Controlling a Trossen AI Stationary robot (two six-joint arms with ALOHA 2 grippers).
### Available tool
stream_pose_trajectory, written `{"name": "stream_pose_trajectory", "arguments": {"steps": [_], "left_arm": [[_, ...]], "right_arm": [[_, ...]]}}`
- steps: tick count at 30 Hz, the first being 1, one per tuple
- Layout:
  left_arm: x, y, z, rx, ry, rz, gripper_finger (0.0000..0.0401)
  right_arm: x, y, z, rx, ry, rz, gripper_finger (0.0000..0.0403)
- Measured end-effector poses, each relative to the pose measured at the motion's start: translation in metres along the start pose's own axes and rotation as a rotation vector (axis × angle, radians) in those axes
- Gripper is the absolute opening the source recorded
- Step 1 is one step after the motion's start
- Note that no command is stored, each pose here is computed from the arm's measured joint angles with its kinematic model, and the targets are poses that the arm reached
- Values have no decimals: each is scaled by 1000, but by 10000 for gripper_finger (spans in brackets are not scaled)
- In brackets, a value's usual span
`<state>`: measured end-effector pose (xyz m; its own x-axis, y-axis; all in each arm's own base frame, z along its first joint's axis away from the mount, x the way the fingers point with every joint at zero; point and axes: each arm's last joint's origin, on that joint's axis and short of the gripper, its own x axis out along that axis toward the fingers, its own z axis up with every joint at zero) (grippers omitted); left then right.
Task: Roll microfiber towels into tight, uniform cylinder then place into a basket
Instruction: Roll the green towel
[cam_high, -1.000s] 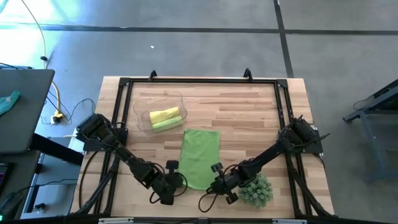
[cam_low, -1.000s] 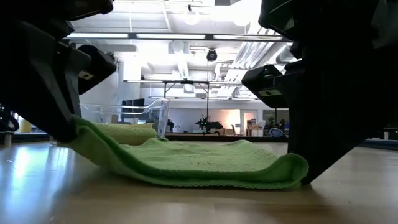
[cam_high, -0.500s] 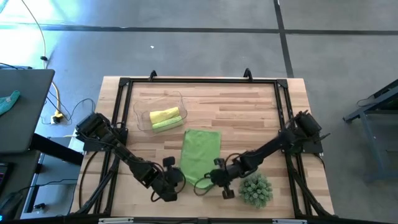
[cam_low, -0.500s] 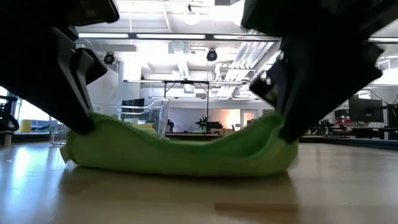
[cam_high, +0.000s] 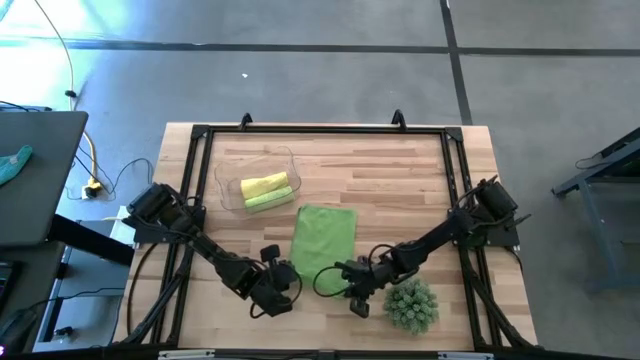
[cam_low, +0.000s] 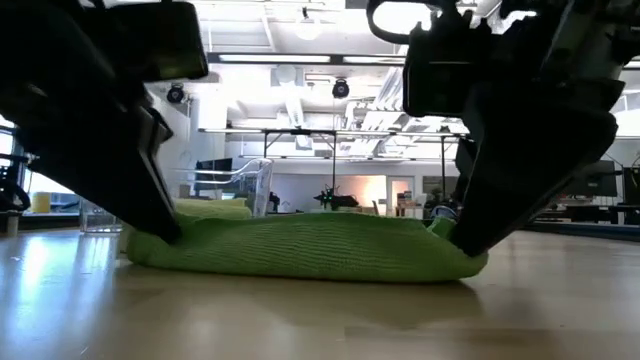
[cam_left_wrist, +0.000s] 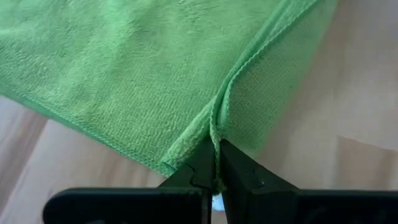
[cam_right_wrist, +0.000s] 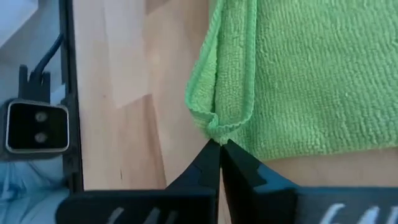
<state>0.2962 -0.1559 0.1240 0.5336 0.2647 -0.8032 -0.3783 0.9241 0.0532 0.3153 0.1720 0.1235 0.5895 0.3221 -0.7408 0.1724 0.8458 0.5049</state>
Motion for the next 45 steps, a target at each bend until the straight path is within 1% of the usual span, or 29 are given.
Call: {"name": "stream_pose_trajectory", "arguments": {"steps": [7, 9, 13, 19, 22, 27, 32, 35, 38, 42, 44, 45], "left_arm": [[3, 3, 2, -3, -17, 38, 7], [3, 4, 1, 0, -13, 47, 7], [3, 6, 0, 0, -16, 73, 7], [3, 8, 2, -2, -62, 122, 7], [4, 9, 2, -2, -65, 134, 7], [3, 11, 4, 5, -114, 190, 7], [7, 18, 6, 2, -85, 214, 7], [10, 23, 10, -15, -63, 208, 7], [14, 26, 12, -21, -20, 182, 7], [17, 30, 15, -37, 9, 165, 7], [17, 31, 16, -42, 10, 167, 7], [18, 32, 16, -44, 11, 168, 7]], "right_arm": [[-2, -6, 1, 22, 17, -56, 0], [-9, -7, 2, 16, 18, -85, 0], [-23, -6, 8, -7, -36, -147, 0], [-25, -18, 12, 19, -12, -214, 0], [-26, -23, 16, 27, -30, -240, 0], [-28, -34, 24, 53, -31, -280, 0], [-30, -43, 28, 75, -25, -322, 0], [-30, -45, 29, 72, -22, -335, 1], [-31, -47, 29, 47, -11, -345, 16], [-31, -49, 29, 14, 7, -353, 65], [-35, -51, 30, -7, 59, -329, 90], [-39, -51, 31, 1, 81, -311, 99]]}}
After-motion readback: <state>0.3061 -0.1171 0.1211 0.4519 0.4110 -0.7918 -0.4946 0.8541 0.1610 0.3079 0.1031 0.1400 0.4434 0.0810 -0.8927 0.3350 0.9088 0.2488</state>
